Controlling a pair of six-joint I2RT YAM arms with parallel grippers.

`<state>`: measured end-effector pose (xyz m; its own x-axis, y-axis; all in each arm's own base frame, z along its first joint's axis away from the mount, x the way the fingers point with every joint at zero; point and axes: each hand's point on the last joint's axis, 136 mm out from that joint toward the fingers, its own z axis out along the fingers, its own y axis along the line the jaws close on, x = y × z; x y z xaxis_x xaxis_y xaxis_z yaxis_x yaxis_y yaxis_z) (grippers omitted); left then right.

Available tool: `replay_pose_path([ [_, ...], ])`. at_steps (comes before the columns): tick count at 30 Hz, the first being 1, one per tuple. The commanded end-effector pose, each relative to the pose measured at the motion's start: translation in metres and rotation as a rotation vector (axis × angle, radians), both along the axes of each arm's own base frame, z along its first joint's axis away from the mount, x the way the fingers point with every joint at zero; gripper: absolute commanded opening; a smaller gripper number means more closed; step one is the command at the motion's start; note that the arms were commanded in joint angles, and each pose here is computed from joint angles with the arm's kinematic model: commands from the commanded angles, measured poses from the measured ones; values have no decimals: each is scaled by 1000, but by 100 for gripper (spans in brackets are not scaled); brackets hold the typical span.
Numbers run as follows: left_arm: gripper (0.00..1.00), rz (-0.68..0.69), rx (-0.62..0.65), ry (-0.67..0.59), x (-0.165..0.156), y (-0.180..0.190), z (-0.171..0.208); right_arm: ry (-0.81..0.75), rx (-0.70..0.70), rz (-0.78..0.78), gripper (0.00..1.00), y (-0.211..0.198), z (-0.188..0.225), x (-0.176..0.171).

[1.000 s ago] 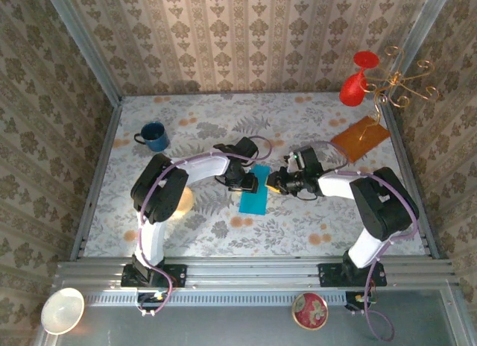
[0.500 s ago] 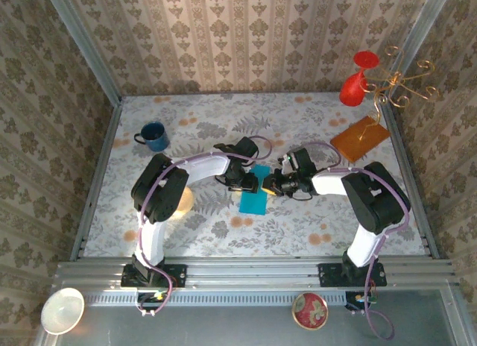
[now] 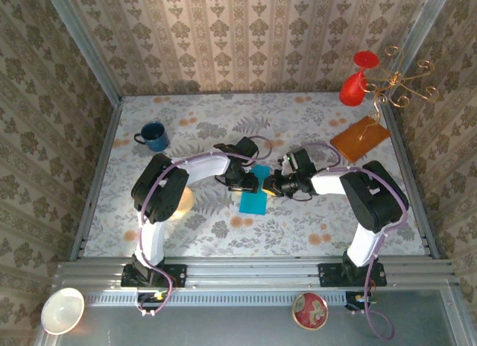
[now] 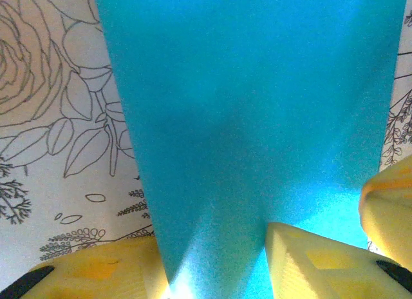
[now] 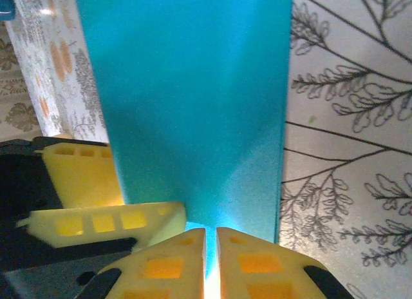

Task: Fold a paper plane with a square sheet of paper (pick it up from the middle)
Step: Hold the square sheet of paper at the center of the table.

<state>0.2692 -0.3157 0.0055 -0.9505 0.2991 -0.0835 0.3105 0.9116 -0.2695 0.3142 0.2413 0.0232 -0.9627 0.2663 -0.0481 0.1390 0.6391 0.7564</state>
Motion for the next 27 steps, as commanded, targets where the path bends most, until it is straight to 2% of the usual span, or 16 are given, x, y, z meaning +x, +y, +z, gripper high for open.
replay_pose_path([
  [1, 48, -33, 246, 209, -57, 51, -105, 14, -15, -6, 15, 1, -5, 3],
  [8, 48, -23, 242, 198, -54, 50, -100, 107, -137, -2, 11, -15, -35, -11],
  [11, 48, 13, 189, 184, -48, 43, -84, 162, -212, 15, 10, -25, -50, -22],
  [17, 50, 89, 45, 62, -14, 26, -22, 239, -299, 69, 8, -37, -74, -39],
  [22, 54, 189, -73, -107, 24, 32, 49, 238, -339, 129, 8, -39, -76, -39],
  [27, 51, 212, -276, -168, 36, 20, 91, 214, -376, 189, 7, -40, -78, -34],
])
